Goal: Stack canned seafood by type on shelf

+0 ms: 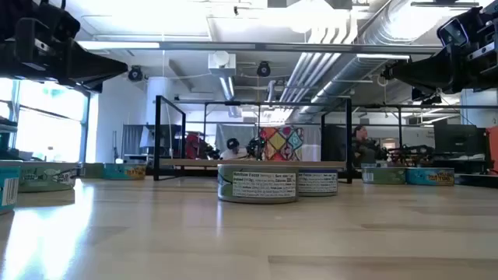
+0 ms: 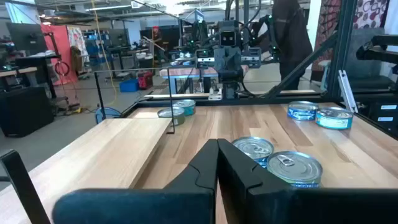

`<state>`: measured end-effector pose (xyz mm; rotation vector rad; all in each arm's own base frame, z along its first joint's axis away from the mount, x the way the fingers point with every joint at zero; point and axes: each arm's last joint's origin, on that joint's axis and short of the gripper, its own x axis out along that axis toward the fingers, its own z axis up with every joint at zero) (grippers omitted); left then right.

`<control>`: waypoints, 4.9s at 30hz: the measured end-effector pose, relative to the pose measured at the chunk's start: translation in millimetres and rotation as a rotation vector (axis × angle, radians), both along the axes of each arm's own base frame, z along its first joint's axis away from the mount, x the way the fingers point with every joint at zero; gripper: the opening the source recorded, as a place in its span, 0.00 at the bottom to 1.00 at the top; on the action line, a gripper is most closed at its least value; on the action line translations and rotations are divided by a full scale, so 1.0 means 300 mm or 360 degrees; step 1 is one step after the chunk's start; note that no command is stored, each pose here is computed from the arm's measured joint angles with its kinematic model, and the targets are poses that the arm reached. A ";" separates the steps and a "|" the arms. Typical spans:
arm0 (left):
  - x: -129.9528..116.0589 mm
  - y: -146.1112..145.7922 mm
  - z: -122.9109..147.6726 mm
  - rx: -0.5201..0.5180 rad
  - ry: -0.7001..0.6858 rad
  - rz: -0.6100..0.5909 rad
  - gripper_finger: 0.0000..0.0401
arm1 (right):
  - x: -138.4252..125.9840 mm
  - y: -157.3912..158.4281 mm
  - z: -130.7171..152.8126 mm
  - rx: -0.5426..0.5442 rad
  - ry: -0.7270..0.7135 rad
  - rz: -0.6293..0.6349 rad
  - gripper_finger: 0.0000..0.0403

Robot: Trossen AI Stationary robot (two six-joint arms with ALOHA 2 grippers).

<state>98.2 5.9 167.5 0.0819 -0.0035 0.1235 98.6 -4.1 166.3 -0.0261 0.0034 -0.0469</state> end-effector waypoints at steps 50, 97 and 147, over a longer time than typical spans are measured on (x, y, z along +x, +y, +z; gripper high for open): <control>0.000 0.000 0.000 0.0000 0.0000 0.0000 0.00 | 0.000 0.000 0.000 0.0000 0.0000 0.0001 0.00; 0.000 0.000 0.000 0.0000 0.0000 0.0000 0.00 | 0.000 0.000 0.000 -0.0001 0.0000 0.0001 0.00; -0.002 0.000 0.034 -0.0613 -0.0242 -0.0038 0.00 | -0.006 0.001 0.065 0.0285 -0.0339 0.0034 0.00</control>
